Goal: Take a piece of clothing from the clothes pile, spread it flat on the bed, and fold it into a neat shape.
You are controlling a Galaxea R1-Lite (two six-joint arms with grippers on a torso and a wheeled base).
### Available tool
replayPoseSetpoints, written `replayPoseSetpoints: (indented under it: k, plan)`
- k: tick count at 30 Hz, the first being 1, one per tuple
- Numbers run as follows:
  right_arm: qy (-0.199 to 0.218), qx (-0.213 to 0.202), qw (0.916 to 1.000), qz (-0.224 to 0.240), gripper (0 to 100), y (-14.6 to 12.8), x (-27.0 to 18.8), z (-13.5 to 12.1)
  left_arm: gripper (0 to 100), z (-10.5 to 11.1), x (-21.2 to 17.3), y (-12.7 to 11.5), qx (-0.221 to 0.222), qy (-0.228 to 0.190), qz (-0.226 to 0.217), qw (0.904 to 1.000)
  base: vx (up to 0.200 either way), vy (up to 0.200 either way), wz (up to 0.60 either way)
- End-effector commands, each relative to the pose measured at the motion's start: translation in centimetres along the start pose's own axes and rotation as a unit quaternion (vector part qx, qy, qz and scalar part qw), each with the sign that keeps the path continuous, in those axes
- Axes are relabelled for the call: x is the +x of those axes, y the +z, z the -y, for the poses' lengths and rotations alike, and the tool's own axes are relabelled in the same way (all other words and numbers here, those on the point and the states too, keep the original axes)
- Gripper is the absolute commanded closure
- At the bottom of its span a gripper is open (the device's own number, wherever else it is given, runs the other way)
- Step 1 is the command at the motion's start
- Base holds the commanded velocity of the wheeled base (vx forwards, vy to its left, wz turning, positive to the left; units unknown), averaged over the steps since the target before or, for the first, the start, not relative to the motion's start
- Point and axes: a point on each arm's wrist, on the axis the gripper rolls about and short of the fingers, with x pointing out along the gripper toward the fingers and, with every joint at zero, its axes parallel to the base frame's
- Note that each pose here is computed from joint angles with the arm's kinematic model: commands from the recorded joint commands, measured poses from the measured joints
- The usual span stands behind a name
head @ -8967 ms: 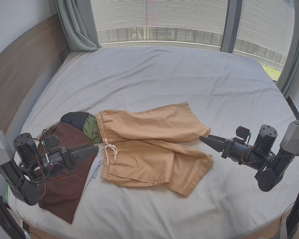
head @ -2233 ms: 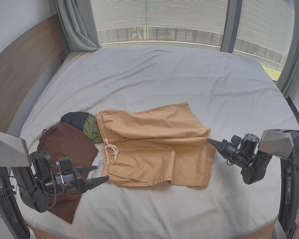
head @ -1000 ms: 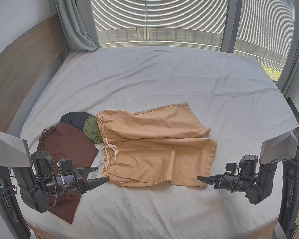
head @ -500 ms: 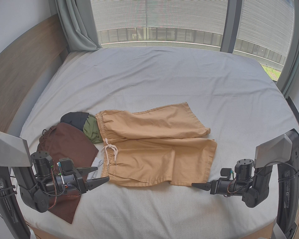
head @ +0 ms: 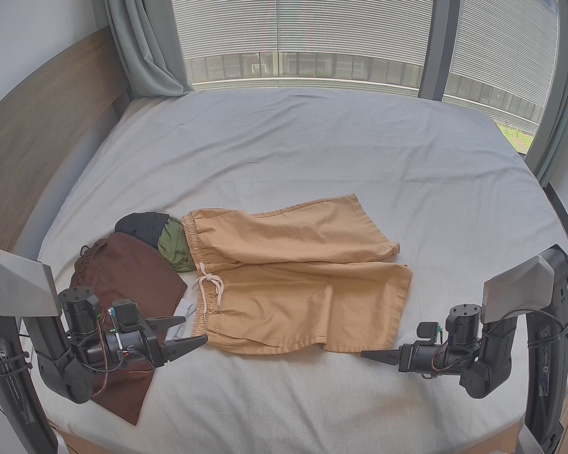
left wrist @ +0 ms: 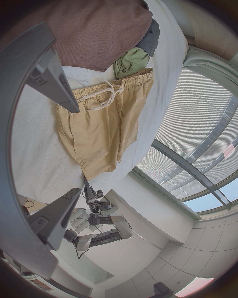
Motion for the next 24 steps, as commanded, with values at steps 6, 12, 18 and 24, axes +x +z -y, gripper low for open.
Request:
replayPoseSetpoints:
  k: [6,12,18,24]
  plan:
    - [0.007,-0.016,0.9992,0.036,0,1.8,-2.4,-2.0,0,0.0,0.0,0.0,0.000,-0.001,0.000,1.0000,0.000,0.000,0.00]
    - [0.007,-0.020,0.9987,0.048,0,2.3,-2.9,-2.1,0,0.0,0.1,0.0,0.001,-0.001,-0.001,1.0000,0.000,0.000,0.00]
    - [0.004,-0.018,0.9987,0.048,0,2.3,-2.9,-1.8,0,0.0,0.1,0.0,-0.001,-0.001,-0.001,1.0000,0.000,0.000,0.00]
    - [0.003,-0.017,0.9987,0.048,0,2.2,-2.8,-1.7,0,-0.5,0.3,-0.3,-0.011,0.001,-0.004,0.9999,0.000,0.000,0.00]
